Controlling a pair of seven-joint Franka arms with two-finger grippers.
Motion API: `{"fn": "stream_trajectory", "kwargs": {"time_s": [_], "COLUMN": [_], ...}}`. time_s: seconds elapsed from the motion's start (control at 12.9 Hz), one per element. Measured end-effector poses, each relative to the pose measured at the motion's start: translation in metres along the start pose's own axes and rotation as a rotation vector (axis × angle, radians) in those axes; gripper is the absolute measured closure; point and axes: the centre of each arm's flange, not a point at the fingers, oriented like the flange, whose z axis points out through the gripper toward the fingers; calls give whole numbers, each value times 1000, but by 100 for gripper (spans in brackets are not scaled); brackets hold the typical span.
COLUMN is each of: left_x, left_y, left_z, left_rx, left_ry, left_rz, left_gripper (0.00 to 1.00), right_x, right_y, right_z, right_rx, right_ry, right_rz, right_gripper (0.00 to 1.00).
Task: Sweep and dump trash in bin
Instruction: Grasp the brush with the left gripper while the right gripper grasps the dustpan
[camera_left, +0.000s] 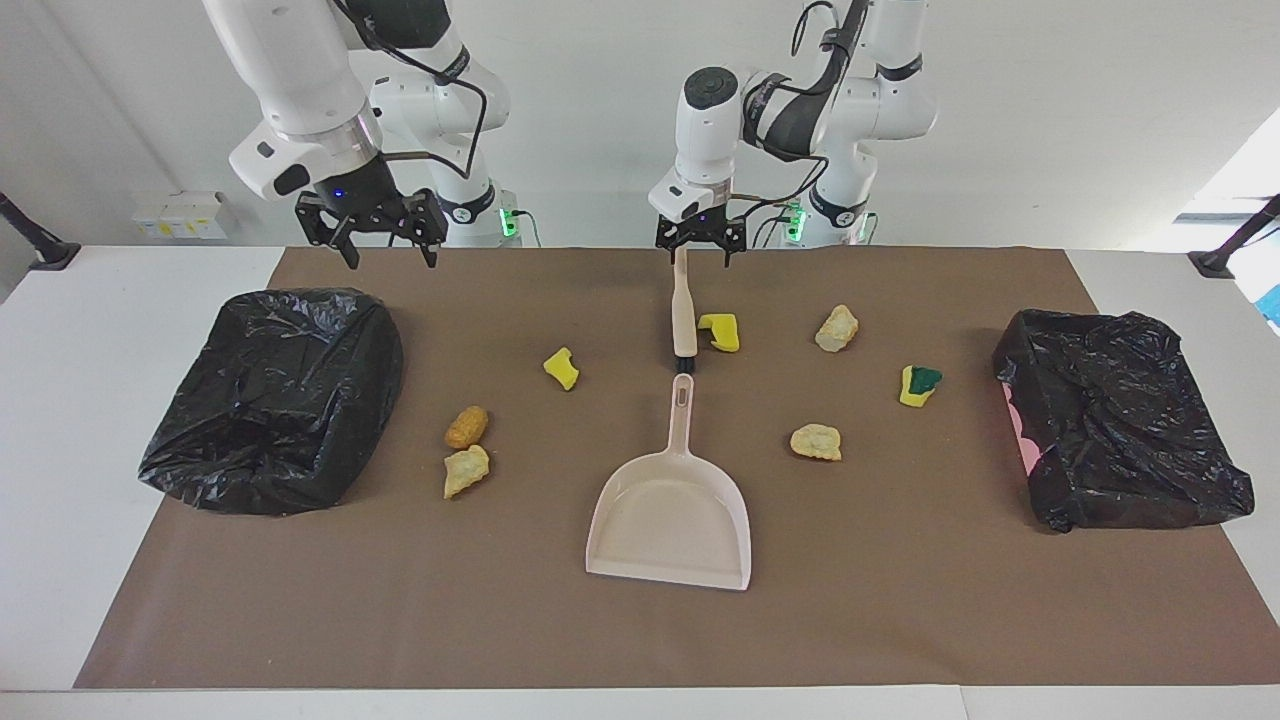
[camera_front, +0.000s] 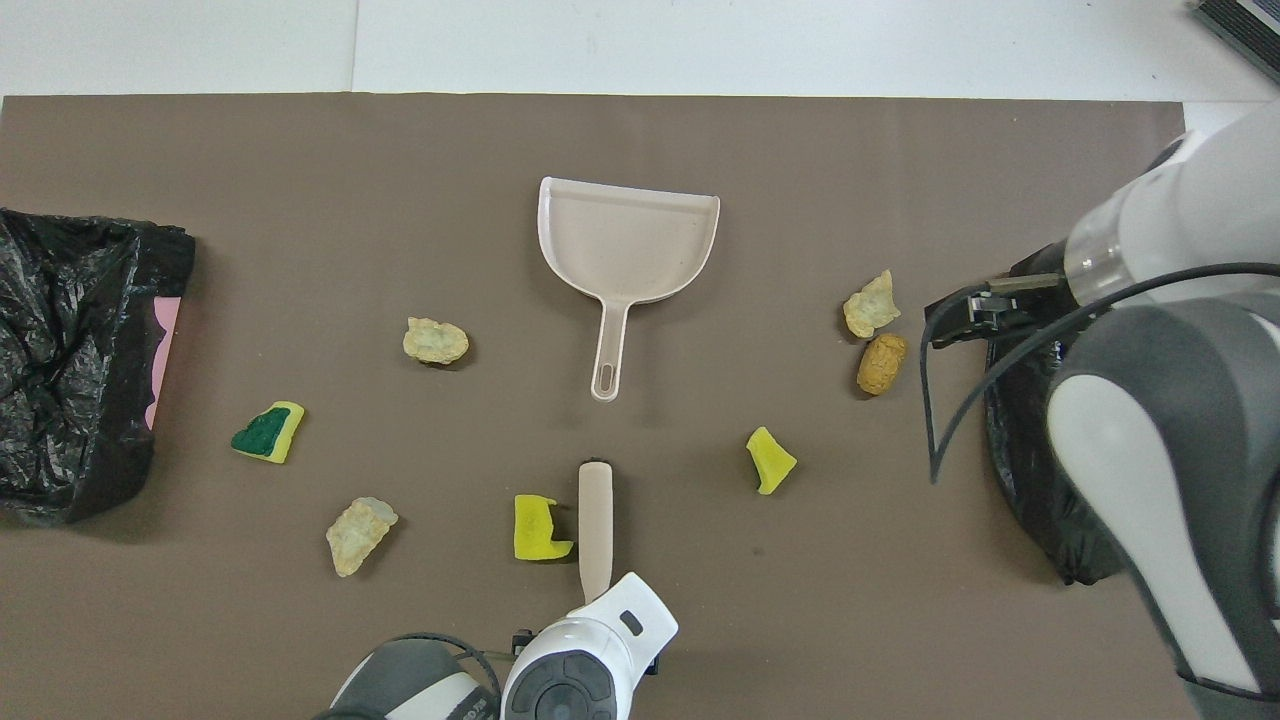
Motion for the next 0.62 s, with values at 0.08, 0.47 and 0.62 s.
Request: {"fn": "stream_trajectory", "kwargs": {"time_s": [0.08,0.47,0.62], "left_x": [1,1,1], "left_y": [-1,-3,-5], "left_z": [1,4,4], "left_rx": [-2,6,15], "left_ry": [-5,-26,-43], "left_rz": [-3,-4,-4], "left_gripper": [27,74,74], "right_x": [4,14,17], "right_y": [-19,-123,-146], "right_z": [9,64,83], "right_rx": [1,20,27], "right_ry": [7,45,53], "right_rz": [17,110,122], "right_gripper": [0,0,0]}}
